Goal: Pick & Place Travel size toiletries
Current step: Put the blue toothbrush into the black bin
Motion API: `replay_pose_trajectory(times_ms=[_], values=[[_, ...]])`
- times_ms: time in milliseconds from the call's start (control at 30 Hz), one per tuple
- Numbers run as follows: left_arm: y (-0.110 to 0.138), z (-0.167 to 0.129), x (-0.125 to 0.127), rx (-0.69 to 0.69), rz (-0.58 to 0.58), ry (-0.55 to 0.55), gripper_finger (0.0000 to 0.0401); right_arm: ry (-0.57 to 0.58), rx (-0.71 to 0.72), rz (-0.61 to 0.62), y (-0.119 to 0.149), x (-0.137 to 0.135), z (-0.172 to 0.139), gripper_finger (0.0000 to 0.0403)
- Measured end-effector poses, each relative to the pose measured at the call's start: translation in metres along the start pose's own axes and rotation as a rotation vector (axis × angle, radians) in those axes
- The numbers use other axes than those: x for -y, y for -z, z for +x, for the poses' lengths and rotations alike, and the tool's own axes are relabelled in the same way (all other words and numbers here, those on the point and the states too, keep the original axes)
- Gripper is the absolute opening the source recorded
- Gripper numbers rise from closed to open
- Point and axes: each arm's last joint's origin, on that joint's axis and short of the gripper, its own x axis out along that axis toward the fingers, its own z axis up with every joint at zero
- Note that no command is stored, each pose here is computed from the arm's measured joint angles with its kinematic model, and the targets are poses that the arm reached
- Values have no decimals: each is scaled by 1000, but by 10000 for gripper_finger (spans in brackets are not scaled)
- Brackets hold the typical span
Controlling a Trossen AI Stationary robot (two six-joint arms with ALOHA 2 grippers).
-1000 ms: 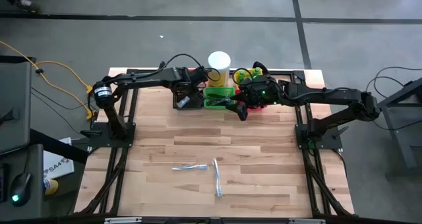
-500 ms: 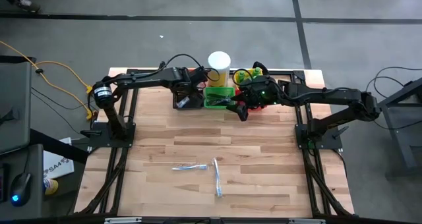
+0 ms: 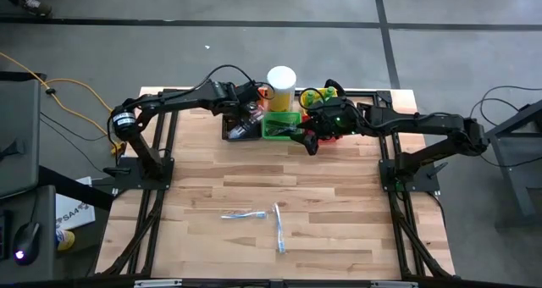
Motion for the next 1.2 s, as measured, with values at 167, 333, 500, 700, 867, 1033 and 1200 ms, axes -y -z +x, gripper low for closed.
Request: replay_pose_trajectory(times_ms=[167, 333, 500, 700, 867, 1033, 1200], values=[[6, -19, -2, 10, -23, 25, 175, 5, -11, 42, 1, 0, 0, 271], [16, -48, -3, 58, -20, 31, 175, 11, -34, 83, 3, 1, 0, 271], [31, -74, 2, 117, 10, 88, 175, 2, -45, 123, 6, -4, 0, 271], [62, -93, 9, 132, 84, 167, 175, -27, -74, 156, 13, -16, 0, 271], [96, -103, 21, 65, 200, 277, 175, -27, -84, 184, 20, -27, -1, 271], [128, -105, 36, -3, 333, 295, 175, 10, -56, 193, 27, -38, -2, 271], [156, -100, 51, -24, 442, 318, 175, 32, -37, 193, 32, -47, -4, 271]])
